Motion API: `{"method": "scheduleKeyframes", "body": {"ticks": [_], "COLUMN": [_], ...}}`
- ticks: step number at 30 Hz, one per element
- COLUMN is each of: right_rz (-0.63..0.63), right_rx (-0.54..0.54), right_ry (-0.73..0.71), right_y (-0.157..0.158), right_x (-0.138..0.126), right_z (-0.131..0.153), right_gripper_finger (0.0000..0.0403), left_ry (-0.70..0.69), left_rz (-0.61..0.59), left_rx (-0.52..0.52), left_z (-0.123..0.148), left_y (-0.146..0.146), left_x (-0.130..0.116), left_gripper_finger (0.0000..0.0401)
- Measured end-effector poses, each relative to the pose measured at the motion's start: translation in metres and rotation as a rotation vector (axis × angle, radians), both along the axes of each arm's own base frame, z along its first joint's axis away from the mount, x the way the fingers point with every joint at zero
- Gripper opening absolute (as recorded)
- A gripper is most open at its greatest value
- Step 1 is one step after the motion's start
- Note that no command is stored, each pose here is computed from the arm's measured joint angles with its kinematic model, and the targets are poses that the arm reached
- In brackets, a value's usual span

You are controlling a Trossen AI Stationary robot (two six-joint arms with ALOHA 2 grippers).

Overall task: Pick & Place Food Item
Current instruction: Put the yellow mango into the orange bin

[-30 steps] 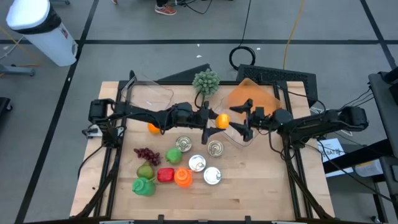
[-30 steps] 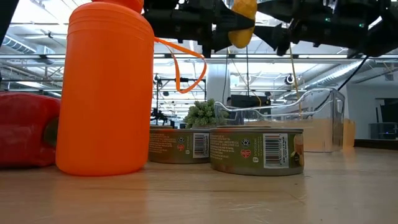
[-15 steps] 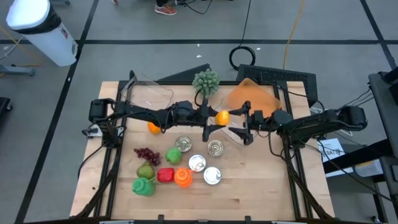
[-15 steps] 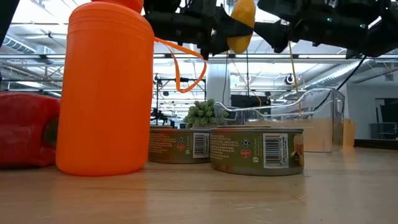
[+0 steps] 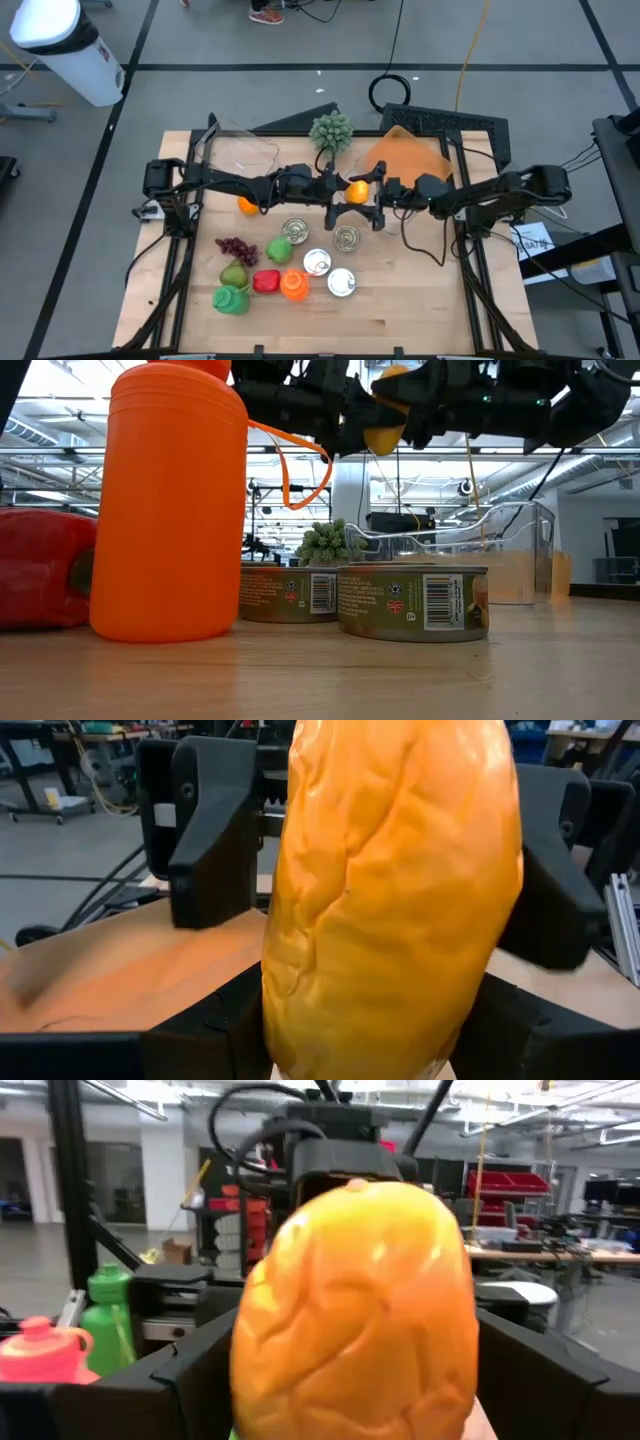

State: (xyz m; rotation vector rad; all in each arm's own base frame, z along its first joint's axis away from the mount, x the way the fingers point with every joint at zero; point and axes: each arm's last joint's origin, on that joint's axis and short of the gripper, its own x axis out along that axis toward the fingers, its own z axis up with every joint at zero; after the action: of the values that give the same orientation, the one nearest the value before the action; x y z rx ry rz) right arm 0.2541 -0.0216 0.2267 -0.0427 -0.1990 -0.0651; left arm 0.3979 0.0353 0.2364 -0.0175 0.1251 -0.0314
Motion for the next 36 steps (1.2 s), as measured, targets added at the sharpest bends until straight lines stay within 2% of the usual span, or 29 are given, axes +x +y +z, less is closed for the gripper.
{"method": "scheduleKeyframes", "body": {"ticks": [3, 9, 10, 15, 19, 27, 33, 36], "right_rz": [-0.003, -0.005, -0.004, -0.012, -0.079, -0.321, -0.481, -0.639], "right_rx": [0.001, -0.015, -0.014, -0.030, -0.027, -0.050, -0.039, -0.034], "right_ry": [0.005, 0.008, 0.009, 0.037, 0.049, 0.121, 0.230, 0.287], "right_y": [0.000, 0.000, 0.000, -0.001, -0.005, -0.016, -0.022, -0.031], "right_x": [0.001, 0.001, 0.001, 0.001, -0.006, -0.034, -0.053, -0.063], "right_z": [-0.002, -0.002, -0.002, -0.004, 0.003, 0.011, 0.002, 0.001], "right_gripper_finger": [0.0299, 0.0209, 0.0204, 0.0204, 0.0204, 0.0216, 0.0204, 0.0204], "left_ry": [0.003, 0.007, 0.008, 0.044, 0.089, 0.221, 0.295, 0.302], "left_rz": [0.000, 0.002, 0.003, 0.011, 0.038, 0.110, 0.230, 0.262], "left_rx": [-0.002, -0.011, -0.019, -0.022, -0.027, -0.057, -0.023, -0.020], "left_z": [0.000, -0.001, -0.001, -0.003, 0.010, 0.037, 0.031, 0.028], "left_y": [0.000, 0.000, 0.000, 0.004, 0.011, 0.022, 0.022, 0.026], "left_x": [0.000, 0.000, 0.000, -0.002, -0.013, -0.046, -0.049, -0.048], "left_gripper_finger": [0.0232, 0.0232, 0.0232, 0.0246, 0.0264, 0.0277, 0.0278, 0.0278]}}
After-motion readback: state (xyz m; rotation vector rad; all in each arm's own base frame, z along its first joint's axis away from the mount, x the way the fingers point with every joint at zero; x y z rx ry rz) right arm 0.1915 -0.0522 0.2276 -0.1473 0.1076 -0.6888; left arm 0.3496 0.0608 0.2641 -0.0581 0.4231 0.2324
